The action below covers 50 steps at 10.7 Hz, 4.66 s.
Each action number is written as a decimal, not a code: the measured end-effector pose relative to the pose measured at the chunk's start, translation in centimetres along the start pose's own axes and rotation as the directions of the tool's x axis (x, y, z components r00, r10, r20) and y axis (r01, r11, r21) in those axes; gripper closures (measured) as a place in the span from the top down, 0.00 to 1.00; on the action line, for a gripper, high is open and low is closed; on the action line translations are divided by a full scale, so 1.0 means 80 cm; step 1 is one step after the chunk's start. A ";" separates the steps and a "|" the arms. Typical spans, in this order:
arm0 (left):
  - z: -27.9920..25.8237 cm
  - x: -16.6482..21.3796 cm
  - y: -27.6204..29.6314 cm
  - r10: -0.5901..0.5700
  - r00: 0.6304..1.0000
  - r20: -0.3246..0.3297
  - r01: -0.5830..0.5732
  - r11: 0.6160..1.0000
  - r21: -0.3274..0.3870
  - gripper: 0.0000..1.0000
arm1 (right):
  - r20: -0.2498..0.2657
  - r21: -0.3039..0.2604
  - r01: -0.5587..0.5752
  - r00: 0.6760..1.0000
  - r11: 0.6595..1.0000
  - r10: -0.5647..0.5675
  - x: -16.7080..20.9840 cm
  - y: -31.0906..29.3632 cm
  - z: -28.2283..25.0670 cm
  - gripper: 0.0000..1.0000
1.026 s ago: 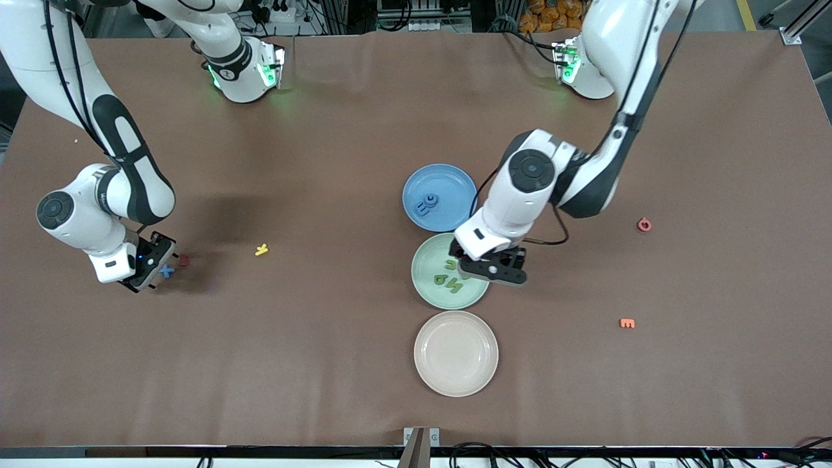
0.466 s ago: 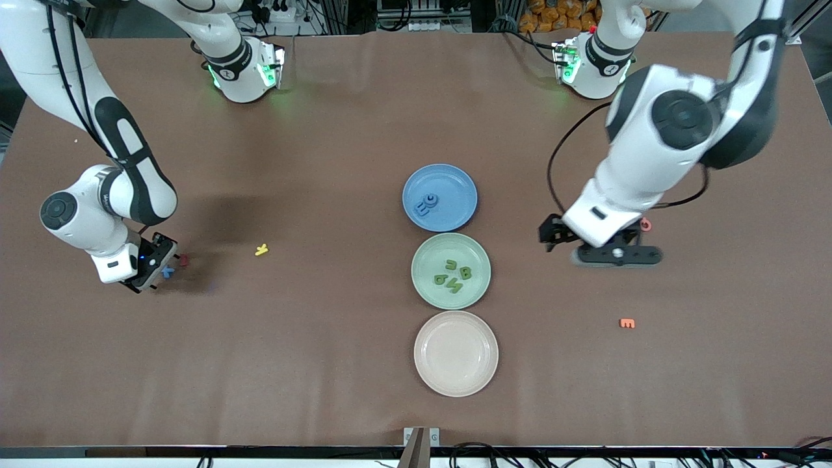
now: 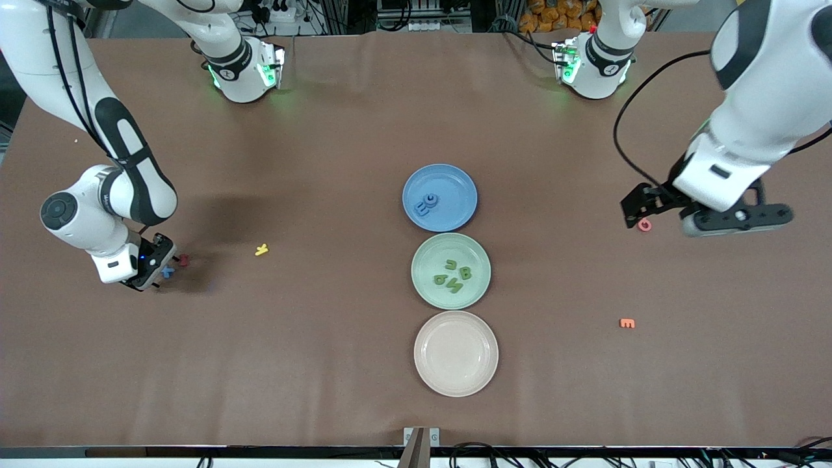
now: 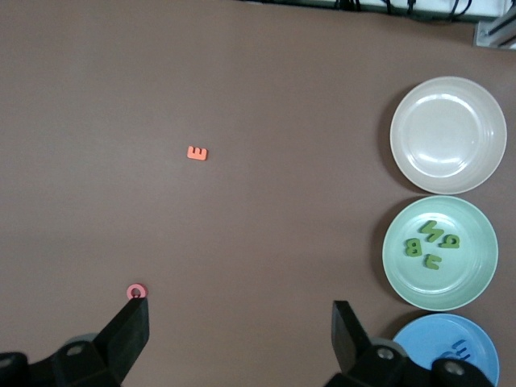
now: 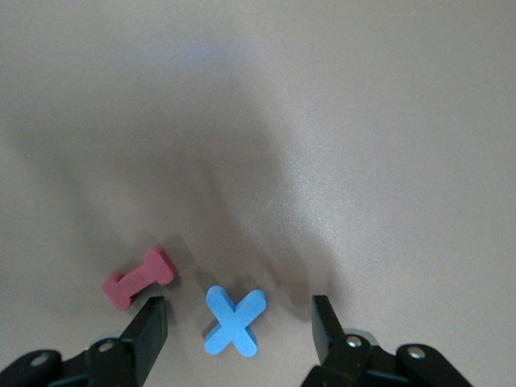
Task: Sort letters by color into matching plates
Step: 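Withdraw the left gripper from the plates while the right gripper lowers onto x, then grasp the blue x with the right gripper and lift it, then carry the blue x to the blue plate and release it with the right gripper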
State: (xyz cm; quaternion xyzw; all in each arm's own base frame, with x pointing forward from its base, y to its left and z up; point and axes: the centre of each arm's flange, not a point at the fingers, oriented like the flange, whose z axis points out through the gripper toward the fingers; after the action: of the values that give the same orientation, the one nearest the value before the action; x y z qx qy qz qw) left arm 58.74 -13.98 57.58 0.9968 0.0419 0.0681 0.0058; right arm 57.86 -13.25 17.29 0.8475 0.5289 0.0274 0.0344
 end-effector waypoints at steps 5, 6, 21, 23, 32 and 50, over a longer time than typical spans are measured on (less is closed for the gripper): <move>-0.055 -0.010 -0.077 0.000 1.000 0.020 -0.001 1.000 0.023 1.00 | 0.001 0.000 0.018 1.000 1.000 -0.018 -0.007 0.001 0.001 0.67; -0.068 -0.011 -0.085 -0.005 0.999 0.034 0.004 1.000 0.028 1.00 | 0.001 0.000 0.018 1.000 1.000 -0.018 -0.008 0.002 0.001 0.66; -0.098 0.000 -0.119 -0.051 0.998 0.037 0.049 0.998 0.035 1.00 | -0.003 -0.016 0.029 1.000 0.999 -0.029 -0.005 0.004 0.000 0.31; -0.095 0.001 -0.119 -0.050 0.998 0.041 0.049 0.998 0.035 1.00 | -0.008 -0.031 0.032 0.999 0.999 -0.032 0.000 0.010 -0.005 0.30; -0.091 0.001 -0.106 -0.032 0.998 0.048 0.030 0.999 0.033 1.00 | -0.018 0.048 -0.255 0.966 0.966 0.256 0.099 0.035 -0.064 0.29; -0.084 0.003 -0.107 -0.033 0.998 0.058 0.031 0.999 0.035 1.00 | 0.098 0.193 -0.835 0.540 0.516 0.836 0.629 -0.460 -0.151 0.29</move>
State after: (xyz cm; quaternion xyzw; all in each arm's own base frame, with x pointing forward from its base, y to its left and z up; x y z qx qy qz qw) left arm 57.38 -5.43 64.13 0.9975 0.0590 0.0381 -0.0088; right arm 46.03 48.44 26.62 0.9953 0.0570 -0.0142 -0.0773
